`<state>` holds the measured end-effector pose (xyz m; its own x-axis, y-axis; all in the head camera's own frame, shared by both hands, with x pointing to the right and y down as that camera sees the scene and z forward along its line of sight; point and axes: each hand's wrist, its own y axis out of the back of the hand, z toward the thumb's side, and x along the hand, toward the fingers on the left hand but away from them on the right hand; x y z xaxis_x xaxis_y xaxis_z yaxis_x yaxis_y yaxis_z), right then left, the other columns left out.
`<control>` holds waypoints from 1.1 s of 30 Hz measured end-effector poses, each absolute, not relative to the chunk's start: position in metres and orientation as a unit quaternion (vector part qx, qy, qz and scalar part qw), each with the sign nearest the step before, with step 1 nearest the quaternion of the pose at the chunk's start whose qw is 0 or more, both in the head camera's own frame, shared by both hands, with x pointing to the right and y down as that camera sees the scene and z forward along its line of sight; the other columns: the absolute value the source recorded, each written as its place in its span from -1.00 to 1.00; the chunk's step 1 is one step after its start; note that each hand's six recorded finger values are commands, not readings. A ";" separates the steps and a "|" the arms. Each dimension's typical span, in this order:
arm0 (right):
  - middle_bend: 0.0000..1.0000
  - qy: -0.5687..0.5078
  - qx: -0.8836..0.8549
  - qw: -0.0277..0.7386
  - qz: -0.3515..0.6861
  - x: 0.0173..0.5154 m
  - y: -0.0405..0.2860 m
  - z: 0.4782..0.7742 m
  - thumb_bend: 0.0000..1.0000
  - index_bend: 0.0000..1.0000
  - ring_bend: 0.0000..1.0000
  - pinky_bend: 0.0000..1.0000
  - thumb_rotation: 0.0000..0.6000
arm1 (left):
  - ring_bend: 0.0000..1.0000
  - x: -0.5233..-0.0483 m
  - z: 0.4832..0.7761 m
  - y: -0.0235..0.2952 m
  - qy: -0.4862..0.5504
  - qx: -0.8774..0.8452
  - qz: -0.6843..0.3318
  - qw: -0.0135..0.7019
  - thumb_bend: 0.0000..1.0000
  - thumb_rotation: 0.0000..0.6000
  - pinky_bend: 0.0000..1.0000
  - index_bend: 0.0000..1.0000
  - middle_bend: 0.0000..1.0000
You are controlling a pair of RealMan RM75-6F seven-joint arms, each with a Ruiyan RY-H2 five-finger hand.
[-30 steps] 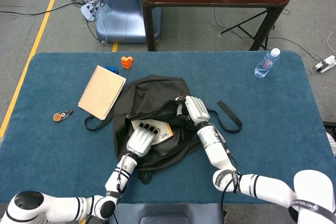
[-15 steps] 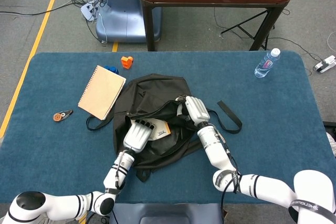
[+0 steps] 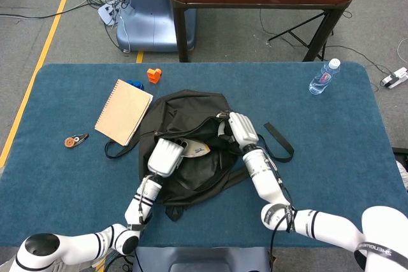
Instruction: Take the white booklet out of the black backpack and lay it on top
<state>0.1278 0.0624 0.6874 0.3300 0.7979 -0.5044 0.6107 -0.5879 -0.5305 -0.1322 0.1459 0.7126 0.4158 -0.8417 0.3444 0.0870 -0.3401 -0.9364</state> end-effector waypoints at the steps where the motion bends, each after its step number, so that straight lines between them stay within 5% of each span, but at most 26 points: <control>1: -0.16 -0.439 -0.805 0.124 0.380 0.129 0.061 0.687 0.71 0.38 -0.49 -0.52 1.00 | 0.31 -0.133 0.710 0.144 0.288 -0.676 -0.455 0.503 -0.22 1.00 0.21 0.36 0.38; 21: -0.16 -0.440 -0.798 0.112 0.396 0.145 0.054 0.695 0.69 0.38 -0.49 -0.50 1.00 | 0.35 -0.185 0.625 0.122 0.451 -0.690 -0.305 0.477 -0.19 1.00 0.26 0.40 0.45; 33: -0.19 -0.386 -0.819 0.118 0.408 0.149 0.078 0.706 0.62 0.38 -0.49 -0.49 1.00 | 0.35 -0.228 0.560 0.085 0.551 -0.645 -0.263 0.459 -0.19 1.00 0.26 0.39 0.46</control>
